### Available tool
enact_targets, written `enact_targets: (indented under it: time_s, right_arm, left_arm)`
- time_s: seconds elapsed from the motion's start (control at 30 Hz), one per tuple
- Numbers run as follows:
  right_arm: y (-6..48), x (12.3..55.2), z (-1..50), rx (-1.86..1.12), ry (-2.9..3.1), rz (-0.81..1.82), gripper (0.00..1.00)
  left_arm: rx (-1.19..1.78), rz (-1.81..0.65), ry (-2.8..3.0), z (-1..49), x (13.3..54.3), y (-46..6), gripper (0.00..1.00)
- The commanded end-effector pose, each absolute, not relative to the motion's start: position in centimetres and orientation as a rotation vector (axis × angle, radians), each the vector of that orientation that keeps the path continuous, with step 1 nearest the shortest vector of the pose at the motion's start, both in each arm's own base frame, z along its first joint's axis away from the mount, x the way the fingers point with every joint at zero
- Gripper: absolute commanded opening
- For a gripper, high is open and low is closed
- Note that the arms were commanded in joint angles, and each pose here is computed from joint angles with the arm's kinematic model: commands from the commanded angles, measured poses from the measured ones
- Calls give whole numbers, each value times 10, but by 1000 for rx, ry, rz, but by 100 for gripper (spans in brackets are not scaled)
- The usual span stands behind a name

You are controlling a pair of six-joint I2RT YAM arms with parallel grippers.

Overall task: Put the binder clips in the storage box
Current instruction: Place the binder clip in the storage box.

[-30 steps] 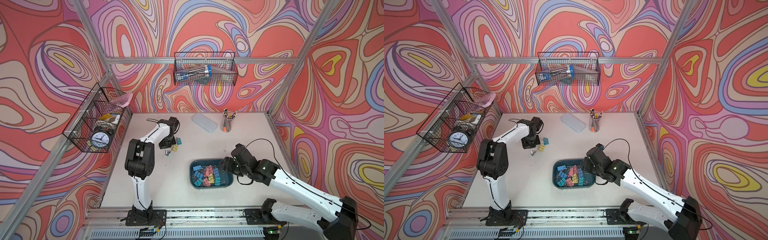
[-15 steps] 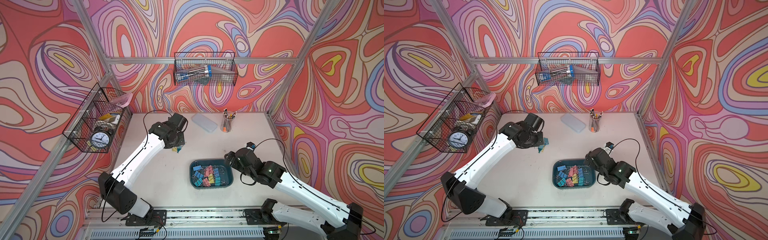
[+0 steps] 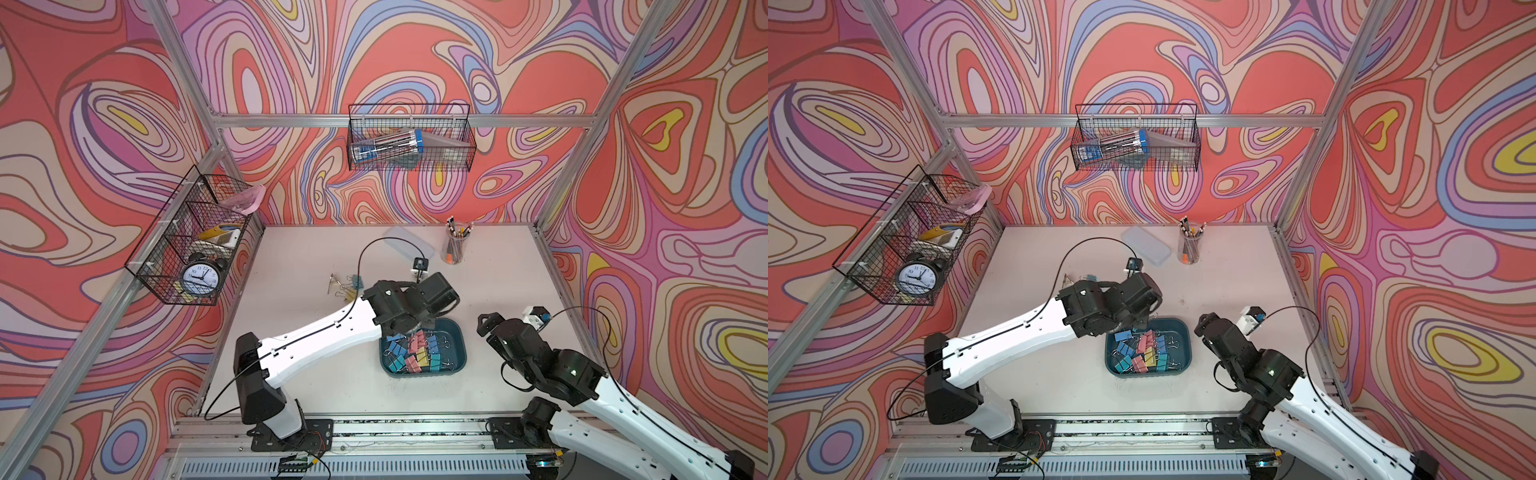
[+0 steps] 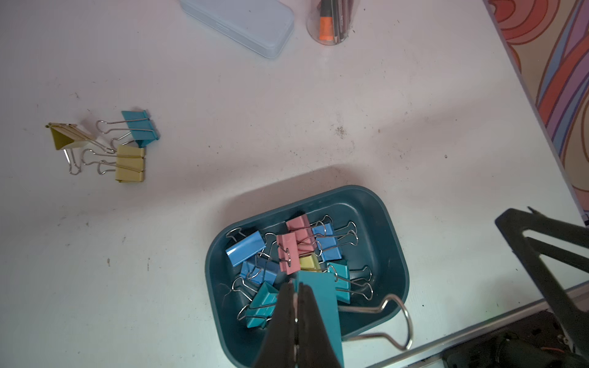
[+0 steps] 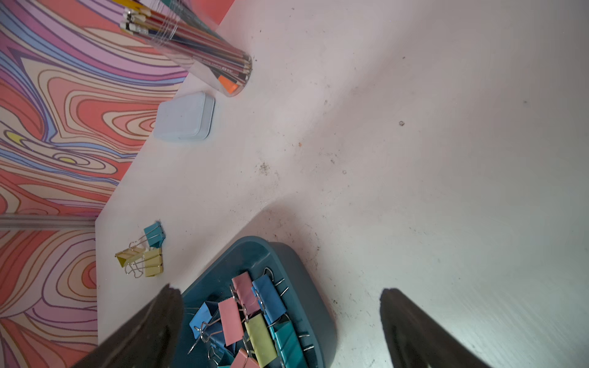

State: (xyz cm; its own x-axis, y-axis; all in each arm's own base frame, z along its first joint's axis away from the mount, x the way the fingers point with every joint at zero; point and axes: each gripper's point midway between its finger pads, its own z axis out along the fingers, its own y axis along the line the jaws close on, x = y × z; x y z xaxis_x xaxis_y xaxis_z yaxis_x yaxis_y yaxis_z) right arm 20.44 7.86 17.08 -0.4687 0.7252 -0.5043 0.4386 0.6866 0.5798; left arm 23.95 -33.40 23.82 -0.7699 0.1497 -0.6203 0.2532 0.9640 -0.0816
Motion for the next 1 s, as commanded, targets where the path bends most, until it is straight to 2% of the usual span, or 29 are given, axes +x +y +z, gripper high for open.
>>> enact_targets:
  time_s: [0.0,0.13,0.4,0.77,0.97]
  right_arm:
    - [62,197,164,994,2084,461,97]
    - [60,191,164,1014,2102,469,94]
    - [62,189,164,983,2162,415,94]
    - [65,189,160,981,2174,429,93]
    - [65,188,163,981,2177,431,93]
  left_arm:
    - [230,-238,2394,231,247,-366,0]
    - [287,-208,2468,190,250,-402,0]
    - [334,-104,2512,138,256,-442,0]
    - [375,-43,2395,87,272,-444,0]
    - [342,-103,2365,89,272,-442,10]
